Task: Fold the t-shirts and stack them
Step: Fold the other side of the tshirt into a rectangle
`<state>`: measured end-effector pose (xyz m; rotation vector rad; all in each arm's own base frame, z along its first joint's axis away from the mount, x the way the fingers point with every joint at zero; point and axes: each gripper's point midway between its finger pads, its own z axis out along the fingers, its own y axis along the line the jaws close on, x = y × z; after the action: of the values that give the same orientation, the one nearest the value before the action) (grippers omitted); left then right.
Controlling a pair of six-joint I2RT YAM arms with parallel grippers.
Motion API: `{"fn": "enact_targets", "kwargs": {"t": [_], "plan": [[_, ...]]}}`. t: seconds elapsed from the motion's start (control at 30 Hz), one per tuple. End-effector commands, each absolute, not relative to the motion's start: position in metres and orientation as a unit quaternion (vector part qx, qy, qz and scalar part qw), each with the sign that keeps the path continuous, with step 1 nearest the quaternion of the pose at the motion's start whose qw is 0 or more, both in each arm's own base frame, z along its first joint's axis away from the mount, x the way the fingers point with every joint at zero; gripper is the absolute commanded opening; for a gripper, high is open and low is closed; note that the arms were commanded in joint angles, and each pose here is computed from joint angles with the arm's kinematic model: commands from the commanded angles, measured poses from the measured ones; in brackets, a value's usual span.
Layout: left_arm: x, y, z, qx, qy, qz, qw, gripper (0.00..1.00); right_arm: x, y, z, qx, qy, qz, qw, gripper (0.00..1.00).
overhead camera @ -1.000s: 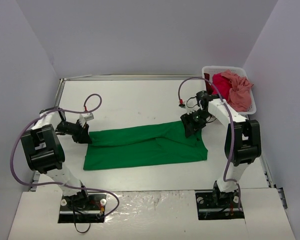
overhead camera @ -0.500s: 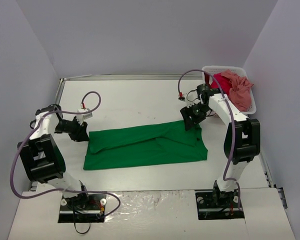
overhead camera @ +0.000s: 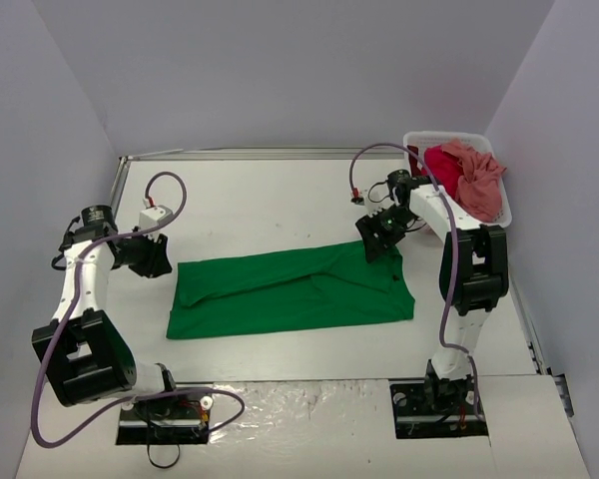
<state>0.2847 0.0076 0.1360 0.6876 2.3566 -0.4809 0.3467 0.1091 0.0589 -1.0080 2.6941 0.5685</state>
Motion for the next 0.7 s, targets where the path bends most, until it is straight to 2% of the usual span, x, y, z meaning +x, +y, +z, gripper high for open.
{"fn": "enact_targets", "kwargs": {"t": [0.0,0.4,0.67], "plan": [[0.286,0.009,0.136,0.223,0.905,-0.182,0.315,0.21,0.349,0.106,0.065,-0.354,0.907,0.198,0.112,0.52],[0.278,0.017,0.117,0.191,0.923,-0.164,0.291,0.21,0.374,0.090,0.048,-0.336,0.919,0.163,0.127,0.52],[0.269,0.022,0.114,0.188,0.928,-0.142,0.288,0.21,0.369,0.098,0.037,-0.343,0.913,0.191,0.112,0.49]]}}
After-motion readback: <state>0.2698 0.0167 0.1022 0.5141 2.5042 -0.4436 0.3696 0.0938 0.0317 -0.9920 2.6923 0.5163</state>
